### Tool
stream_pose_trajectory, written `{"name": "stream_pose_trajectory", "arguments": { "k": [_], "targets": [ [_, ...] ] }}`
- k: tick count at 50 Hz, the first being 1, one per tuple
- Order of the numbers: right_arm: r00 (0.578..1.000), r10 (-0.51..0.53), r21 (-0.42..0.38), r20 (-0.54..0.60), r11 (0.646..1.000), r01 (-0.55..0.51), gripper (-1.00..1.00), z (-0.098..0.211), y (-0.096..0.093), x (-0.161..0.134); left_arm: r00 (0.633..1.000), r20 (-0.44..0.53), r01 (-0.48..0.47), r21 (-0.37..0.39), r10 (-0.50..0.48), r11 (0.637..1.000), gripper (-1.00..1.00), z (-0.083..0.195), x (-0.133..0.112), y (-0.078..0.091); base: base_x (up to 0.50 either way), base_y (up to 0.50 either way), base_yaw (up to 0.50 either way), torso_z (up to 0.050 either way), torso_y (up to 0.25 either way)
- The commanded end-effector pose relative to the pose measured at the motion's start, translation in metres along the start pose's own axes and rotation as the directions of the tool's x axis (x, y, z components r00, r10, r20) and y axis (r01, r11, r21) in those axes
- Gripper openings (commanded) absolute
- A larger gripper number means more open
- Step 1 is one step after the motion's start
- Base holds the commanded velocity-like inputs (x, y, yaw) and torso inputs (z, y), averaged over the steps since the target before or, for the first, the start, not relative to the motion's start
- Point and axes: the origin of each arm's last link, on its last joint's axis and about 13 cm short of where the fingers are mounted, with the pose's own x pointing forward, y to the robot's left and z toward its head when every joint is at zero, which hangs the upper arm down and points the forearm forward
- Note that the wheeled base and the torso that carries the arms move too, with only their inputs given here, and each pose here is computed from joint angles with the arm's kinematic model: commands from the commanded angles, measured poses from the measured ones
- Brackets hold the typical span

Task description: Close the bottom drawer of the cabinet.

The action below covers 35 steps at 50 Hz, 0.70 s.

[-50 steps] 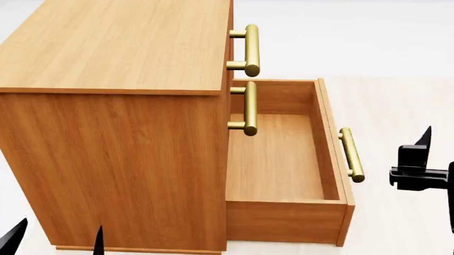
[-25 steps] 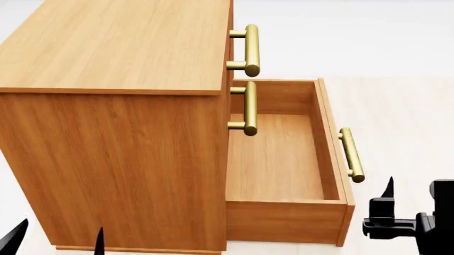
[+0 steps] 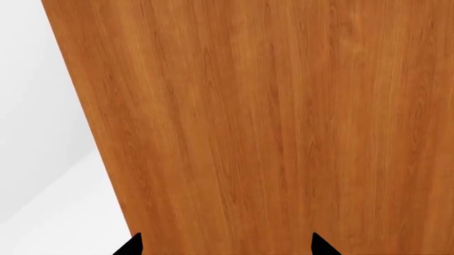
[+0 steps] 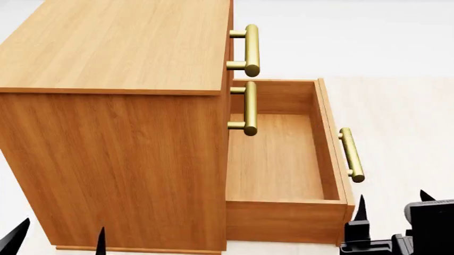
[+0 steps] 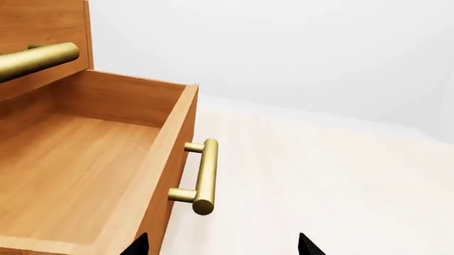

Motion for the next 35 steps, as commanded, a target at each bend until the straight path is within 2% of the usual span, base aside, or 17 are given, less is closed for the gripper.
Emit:
{"name": "stream_pose_trajectory", "arguments": {
  "k": [1, 17, 35],
  "targets": [
    [0.999, 0.046, 0.025, 0.004, 0.999, -0.046, 1.0, -0.012, 0.007, 0.001, 1.0, 0.013, -0.001, -0.029, 0.001, 1.0, 1.0, 0.0, 0.002, 0.001, 0.0, 0.0, 0.0, 0.0, 0.0],
    [0.995, 0.099, 0.026, 0.014, 0.995, -0.099, 1.0, -0.021, 0.019, 0.004, 1.0, 0.015, -0.004, -0.028, 0.005, 1.0, 1.0, 0.001, 0.002, 0.002, 0.0, 0.0, 0.0, 0.0, 0.0],
    [0.99, 0.138, -0.005, 0.036, 0.99, -0.138, 1.0, -0.012, 0.027, 0.005, 1.0, 0.015, -0.001, -0.029, 0.002, 1.0, 1.0, 0.001, 0.001, 0.001, 0.0, 0.0, 0.0, 0.0, 0.0]
  ]
}}
